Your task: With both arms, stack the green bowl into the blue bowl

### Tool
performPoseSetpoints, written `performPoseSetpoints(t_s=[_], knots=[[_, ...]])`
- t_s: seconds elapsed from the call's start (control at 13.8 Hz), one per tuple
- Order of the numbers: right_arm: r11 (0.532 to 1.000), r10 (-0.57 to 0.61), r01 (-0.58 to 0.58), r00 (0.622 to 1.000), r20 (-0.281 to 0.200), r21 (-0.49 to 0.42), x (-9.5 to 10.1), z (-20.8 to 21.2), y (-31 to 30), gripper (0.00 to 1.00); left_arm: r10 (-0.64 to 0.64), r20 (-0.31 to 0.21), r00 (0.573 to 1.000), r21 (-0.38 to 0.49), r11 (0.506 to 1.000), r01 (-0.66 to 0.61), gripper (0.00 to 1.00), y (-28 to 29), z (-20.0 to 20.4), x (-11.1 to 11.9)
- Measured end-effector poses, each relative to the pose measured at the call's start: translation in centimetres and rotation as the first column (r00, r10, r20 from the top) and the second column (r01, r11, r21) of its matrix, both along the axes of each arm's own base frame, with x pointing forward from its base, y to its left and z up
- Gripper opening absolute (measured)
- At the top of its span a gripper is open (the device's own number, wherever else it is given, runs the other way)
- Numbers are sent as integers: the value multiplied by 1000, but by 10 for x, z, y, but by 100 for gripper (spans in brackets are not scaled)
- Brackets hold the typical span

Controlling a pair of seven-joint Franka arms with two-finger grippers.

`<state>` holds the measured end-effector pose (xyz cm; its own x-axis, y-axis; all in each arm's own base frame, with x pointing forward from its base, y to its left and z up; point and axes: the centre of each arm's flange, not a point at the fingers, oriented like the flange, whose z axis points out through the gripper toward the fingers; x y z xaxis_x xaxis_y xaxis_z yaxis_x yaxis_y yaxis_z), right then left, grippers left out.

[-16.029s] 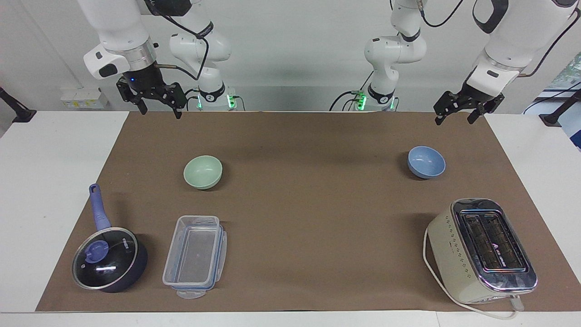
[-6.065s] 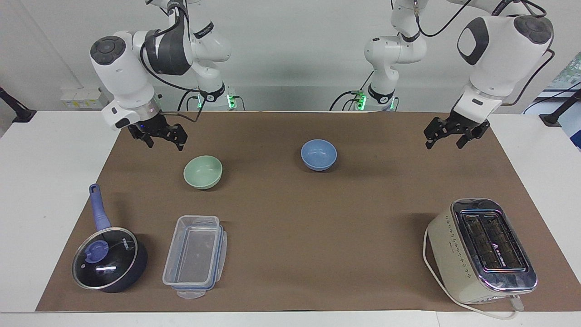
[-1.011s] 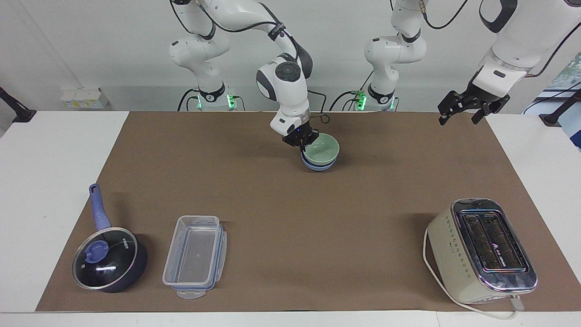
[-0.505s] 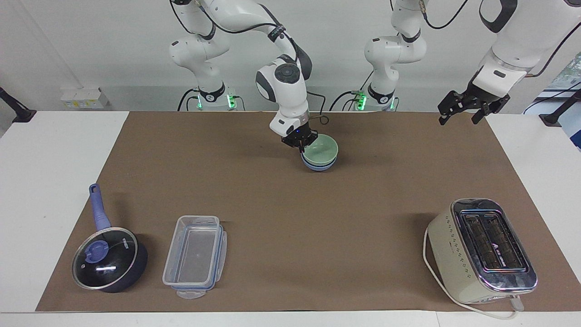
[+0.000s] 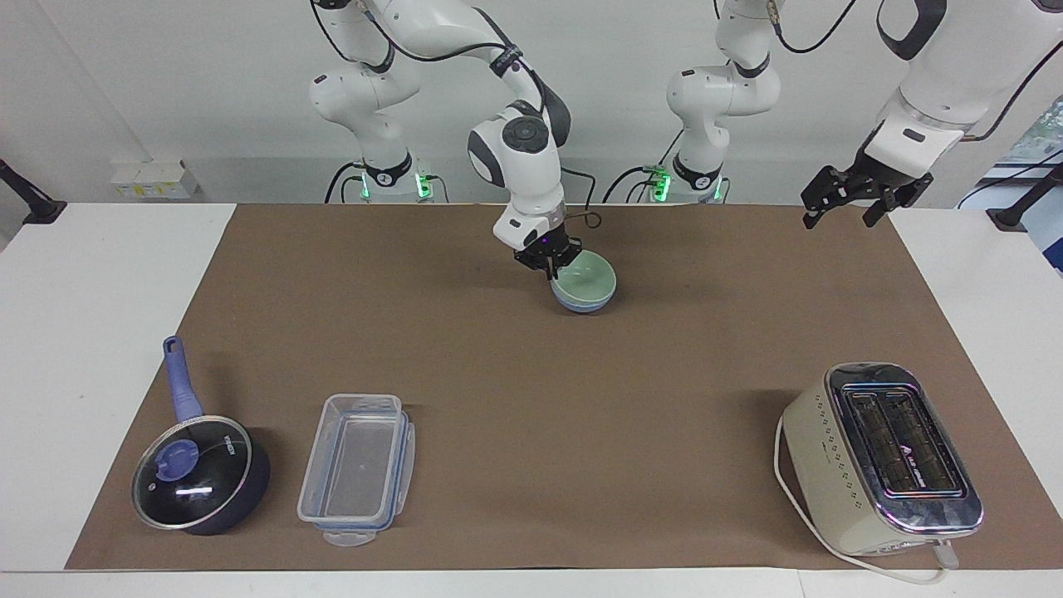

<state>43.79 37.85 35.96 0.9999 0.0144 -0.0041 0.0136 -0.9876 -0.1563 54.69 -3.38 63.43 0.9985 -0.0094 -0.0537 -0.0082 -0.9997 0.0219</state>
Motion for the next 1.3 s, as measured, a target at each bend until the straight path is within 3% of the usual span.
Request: performPoseSetpoints(t_s=[0.14, 0.36, 0.72, 0.79, 1.16, 1.3], knots=[[1000, -6, 5, 1000, 7, 7, 3, 4, 0, 15, 0, 0, 1000, 0, 1000, 0, 100, 0, 0, 0], [999, -28, 27, 999, 36, 30, 14, 22, -4, 28, 0, 0, 1000, 0, 1000, 0, 100, 0, 0, 0], [986, -163, 161, 984, 67, 40, 52, 79, -80, 81, 0, 0, 1000, 0, 1000, 0, 100, 0, 0, 0], [978, -205, 203, 976, 72, 39, 61, 90, -105, 96, 0, 0, 1000, 0, 1000, 0, 100, 0, 0, 0], [957, -290, 288, 949, 123, 33, 99, 124, -230, 100, 0, 0, 1000, 0, 1000, 0, 100, 0, 0, 0], [952, -306, 306, 945, 117, 12, 106, 142, -274, 100, 0, 0, 1000, 0, 1000, 0, 100, 0, 0, 0]])
